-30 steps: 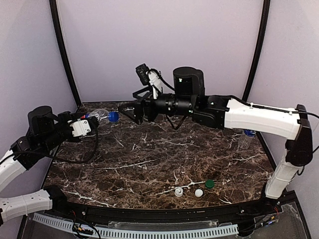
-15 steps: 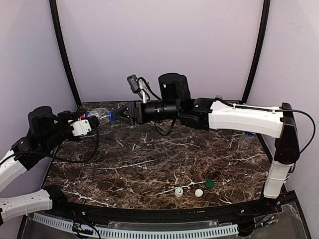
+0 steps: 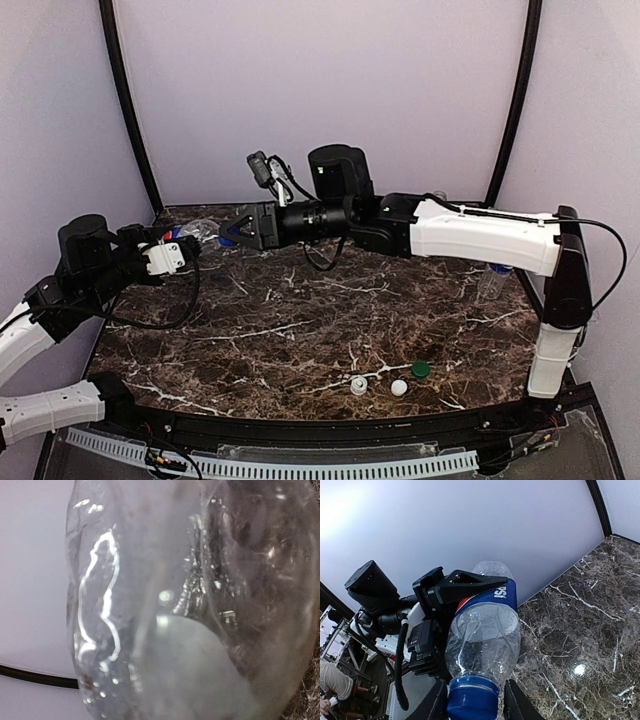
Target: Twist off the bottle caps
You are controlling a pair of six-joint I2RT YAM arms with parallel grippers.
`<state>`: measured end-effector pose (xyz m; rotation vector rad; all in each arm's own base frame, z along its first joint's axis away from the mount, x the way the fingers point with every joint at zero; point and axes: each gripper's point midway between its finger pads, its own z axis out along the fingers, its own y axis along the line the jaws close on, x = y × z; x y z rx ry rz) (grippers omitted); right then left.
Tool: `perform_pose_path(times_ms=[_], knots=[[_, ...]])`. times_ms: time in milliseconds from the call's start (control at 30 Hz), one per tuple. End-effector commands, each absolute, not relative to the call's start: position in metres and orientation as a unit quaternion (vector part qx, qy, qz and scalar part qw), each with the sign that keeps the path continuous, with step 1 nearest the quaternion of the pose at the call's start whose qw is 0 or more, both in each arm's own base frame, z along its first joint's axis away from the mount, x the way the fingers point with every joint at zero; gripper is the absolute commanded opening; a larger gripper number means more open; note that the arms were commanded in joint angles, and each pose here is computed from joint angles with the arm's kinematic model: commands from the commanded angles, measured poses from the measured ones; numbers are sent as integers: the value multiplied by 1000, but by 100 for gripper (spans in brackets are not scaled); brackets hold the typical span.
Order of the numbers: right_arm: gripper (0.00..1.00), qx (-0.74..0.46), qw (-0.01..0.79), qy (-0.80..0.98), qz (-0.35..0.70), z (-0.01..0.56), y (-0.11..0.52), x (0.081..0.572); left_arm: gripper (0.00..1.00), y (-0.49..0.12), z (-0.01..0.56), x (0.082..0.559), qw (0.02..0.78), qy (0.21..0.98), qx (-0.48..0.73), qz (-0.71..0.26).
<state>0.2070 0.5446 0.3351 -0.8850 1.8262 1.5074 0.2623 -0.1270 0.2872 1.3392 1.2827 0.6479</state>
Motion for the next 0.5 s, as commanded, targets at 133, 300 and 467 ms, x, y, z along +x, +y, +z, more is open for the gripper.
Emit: perform_pose_path(times_ms=[133,300,467], knots=[[35,-336,301,701,552,329,540,202,33,-128,290,264,563,539,561,280],[21,-344,293,698,555,332,543,200,33,-128,292,265,565,537,560,281],[0,-359,281,695,556,327,545,195,33,-127,296,266,568,542,551,281]])
